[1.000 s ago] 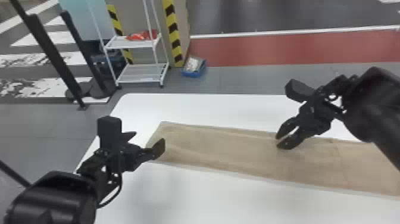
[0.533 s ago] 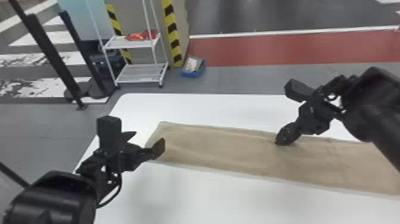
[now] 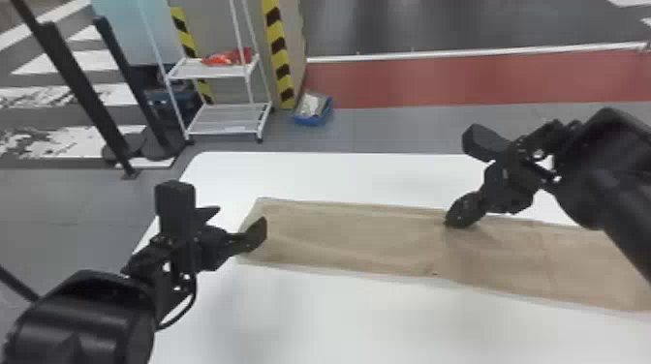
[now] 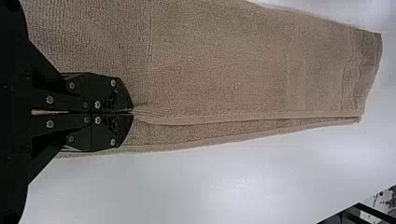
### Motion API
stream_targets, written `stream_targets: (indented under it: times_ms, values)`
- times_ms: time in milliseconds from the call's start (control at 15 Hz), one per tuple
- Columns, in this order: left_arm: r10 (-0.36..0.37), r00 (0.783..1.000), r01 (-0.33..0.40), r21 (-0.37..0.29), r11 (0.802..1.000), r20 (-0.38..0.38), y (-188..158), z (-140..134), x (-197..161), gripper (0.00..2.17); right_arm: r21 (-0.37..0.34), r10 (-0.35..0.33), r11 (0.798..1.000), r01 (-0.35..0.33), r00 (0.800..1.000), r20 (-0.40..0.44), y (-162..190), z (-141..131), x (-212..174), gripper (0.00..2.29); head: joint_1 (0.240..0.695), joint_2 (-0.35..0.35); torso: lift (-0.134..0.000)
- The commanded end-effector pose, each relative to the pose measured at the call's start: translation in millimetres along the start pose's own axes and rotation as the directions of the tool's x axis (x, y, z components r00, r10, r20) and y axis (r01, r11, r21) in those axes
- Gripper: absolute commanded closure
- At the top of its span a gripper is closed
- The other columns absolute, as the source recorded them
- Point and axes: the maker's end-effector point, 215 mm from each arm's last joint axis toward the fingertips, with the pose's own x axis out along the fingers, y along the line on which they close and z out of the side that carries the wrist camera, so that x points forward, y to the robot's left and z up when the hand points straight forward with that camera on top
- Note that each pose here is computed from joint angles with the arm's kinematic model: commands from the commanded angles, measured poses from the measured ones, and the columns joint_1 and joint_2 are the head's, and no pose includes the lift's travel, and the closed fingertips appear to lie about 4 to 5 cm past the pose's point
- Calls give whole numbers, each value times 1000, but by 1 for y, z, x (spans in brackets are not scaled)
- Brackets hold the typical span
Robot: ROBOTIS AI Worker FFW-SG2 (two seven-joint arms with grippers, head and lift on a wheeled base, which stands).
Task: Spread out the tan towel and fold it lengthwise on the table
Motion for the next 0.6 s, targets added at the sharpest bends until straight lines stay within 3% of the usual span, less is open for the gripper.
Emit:
stream_targets:
  times_ms: [0,133,533]
  values:
    - [3,1000,-3,-1,1000,2,2,2,2,22,-7,-30,1000,30,999,17,-7,7,-4,1187,695,155,-124]
    - [2,1000,-2,0,1000,5,2,4,3,22,5,-49,999,48,998,36,-8,12,-7,886,695,158,-124]
    - [-9,1000,9,-3,1000,-5,-2,-1,3,22,25,-85,996,84,996,37,-17,11,-9,883,695,159,-124]
